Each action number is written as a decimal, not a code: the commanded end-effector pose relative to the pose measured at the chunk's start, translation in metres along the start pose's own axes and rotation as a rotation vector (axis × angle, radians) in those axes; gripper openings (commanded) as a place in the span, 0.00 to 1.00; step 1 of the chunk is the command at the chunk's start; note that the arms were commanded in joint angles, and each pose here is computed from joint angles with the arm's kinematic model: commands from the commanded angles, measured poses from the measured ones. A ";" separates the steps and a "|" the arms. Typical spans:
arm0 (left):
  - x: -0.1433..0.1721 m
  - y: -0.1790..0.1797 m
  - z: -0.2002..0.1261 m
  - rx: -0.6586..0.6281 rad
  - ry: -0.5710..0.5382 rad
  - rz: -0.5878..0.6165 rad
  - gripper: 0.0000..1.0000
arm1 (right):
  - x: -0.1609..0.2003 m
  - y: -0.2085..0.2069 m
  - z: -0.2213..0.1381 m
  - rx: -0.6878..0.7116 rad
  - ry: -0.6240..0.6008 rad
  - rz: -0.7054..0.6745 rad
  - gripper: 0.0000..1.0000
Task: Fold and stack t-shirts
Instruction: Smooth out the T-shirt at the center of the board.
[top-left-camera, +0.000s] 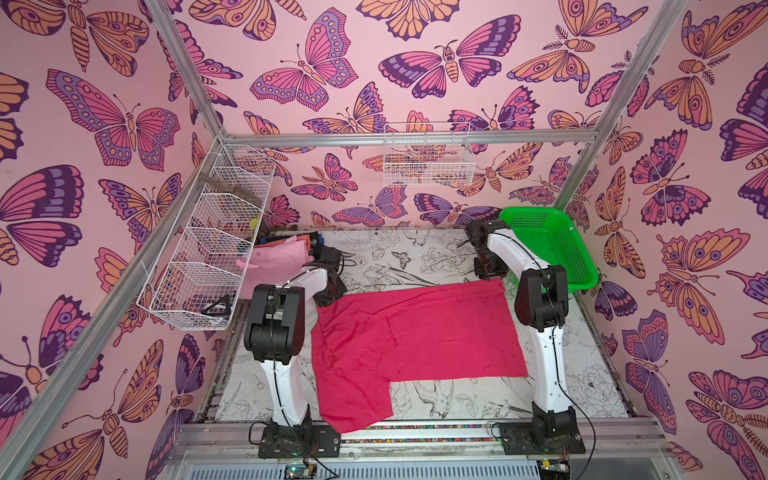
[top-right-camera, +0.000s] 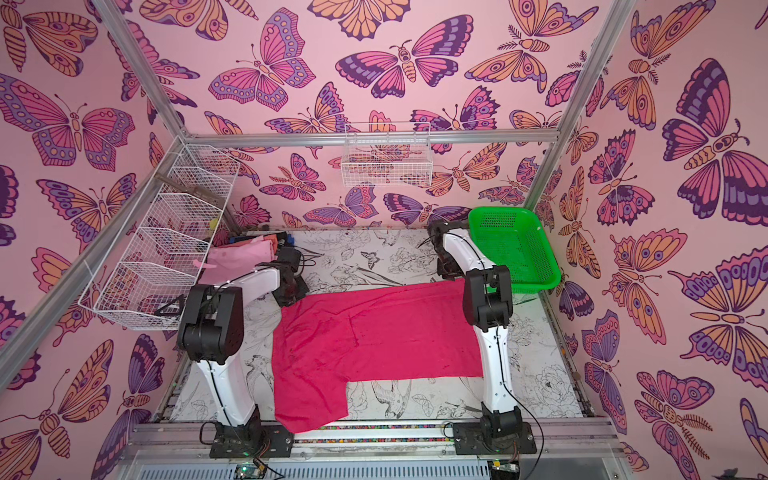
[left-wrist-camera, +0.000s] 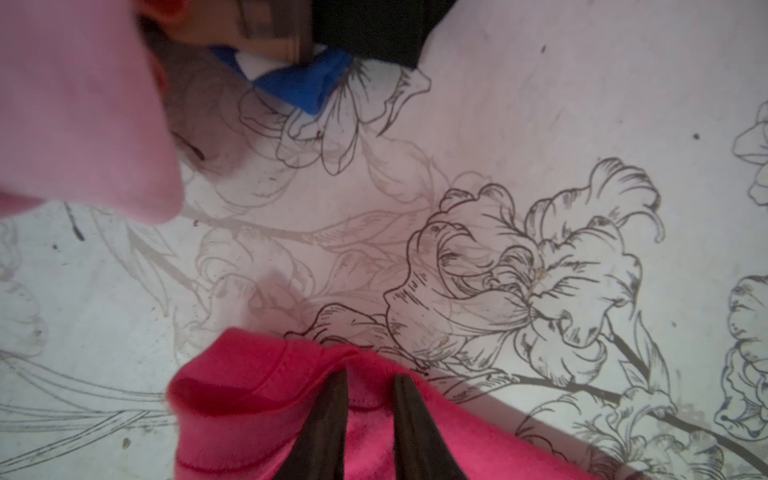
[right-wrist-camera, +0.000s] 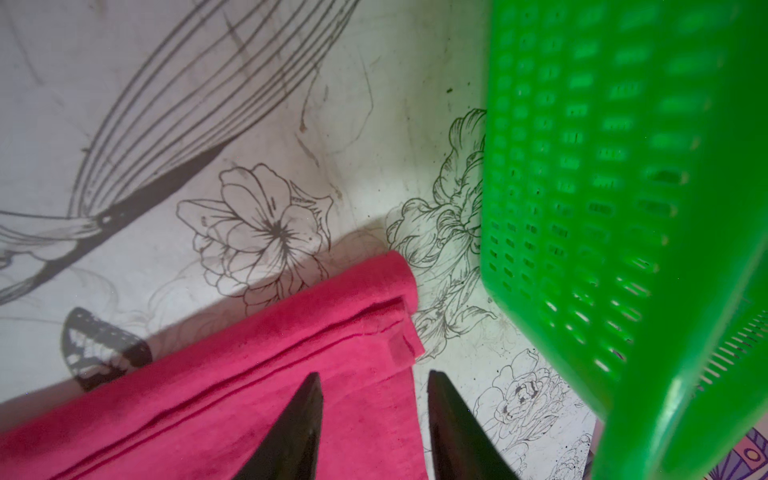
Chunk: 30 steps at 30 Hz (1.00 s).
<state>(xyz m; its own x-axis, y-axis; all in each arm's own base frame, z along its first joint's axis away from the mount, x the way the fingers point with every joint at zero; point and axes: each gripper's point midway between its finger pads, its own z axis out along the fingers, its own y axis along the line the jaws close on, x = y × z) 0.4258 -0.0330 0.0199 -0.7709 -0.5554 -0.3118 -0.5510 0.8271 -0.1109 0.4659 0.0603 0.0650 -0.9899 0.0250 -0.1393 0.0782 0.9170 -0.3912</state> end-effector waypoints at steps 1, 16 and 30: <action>0.015 0.017 0.020 -0.051 0.073 0.009 0.24 | -0.003 -0.010 0.002 0.032 0.014 -0.007 0.45; 0.017 0.017 0.018 -0.033 0.085 -0.006 0.24 | -0.009 -0.007 0.024 0.050 0.054 -0.020 0.45; 0.021 0.017 0.022 -0.033 0.100 -0.005 0.23 | 0.002 -0.004 0.035 0.059 0.091 -0.037 0.34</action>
<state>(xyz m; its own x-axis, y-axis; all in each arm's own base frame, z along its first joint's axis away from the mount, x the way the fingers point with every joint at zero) 0.4259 -0.0321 0.0196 -0.7690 -0.5668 -0.2956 -0.5551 0.8214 -0.1308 0.4723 0.0502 0.0377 -0.9975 0.0217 -0.0674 0.0484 0.9034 -0.4260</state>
